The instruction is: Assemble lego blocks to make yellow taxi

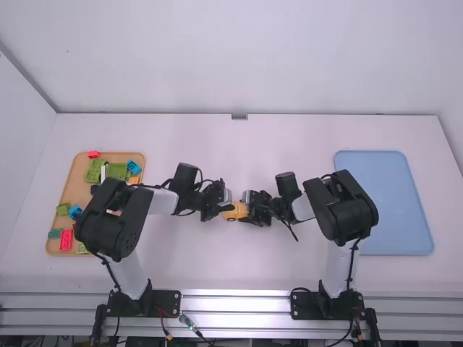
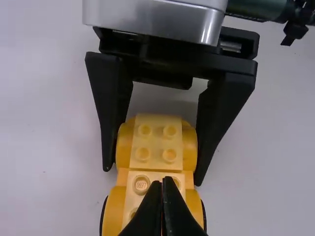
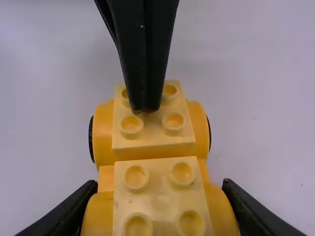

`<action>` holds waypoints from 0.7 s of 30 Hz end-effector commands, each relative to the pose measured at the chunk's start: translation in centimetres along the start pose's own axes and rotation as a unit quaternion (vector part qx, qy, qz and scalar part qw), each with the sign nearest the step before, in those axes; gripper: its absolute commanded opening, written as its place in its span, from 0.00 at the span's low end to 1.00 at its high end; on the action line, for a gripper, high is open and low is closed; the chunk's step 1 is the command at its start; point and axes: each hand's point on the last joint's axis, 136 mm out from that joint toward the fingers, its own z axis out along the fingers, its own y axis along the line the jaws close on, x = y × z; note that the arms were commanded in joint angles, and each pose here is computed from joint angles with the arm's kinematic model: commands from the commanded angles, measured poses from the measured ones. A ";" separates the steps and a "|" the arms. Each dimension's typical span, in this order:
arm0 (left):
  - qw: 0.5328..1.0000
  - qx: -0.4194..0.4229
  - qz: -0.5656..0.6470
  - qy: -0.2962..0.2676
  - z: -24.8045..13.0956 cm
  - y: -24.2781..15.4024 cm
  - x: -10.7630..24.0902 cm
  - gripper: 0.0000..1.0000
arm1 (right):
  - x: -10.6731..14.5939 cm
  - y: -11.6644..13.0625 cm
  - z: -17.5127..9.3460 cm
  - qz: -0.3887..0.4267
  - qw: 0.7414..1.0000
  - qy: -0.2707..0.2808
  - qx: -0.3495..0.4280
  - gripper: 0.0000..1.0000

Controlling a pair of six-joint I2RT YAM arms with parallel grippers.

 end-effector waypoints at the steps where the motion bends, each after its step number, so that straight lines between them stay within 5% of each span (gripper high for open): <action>1: 0.999 0.002 -0.039 0.025 0.3 -1.5 2.1 0.02 | 0.9 -0.1 0.2 -0.003 1.000 0.017 0.006 0.45; 21: 0.993 0.006 -0.039 0.107 2.5 -1.5 5.0 0.02 | 0.3 -0.4 0.2 -0.002 1.000 0.007 0.001 0.44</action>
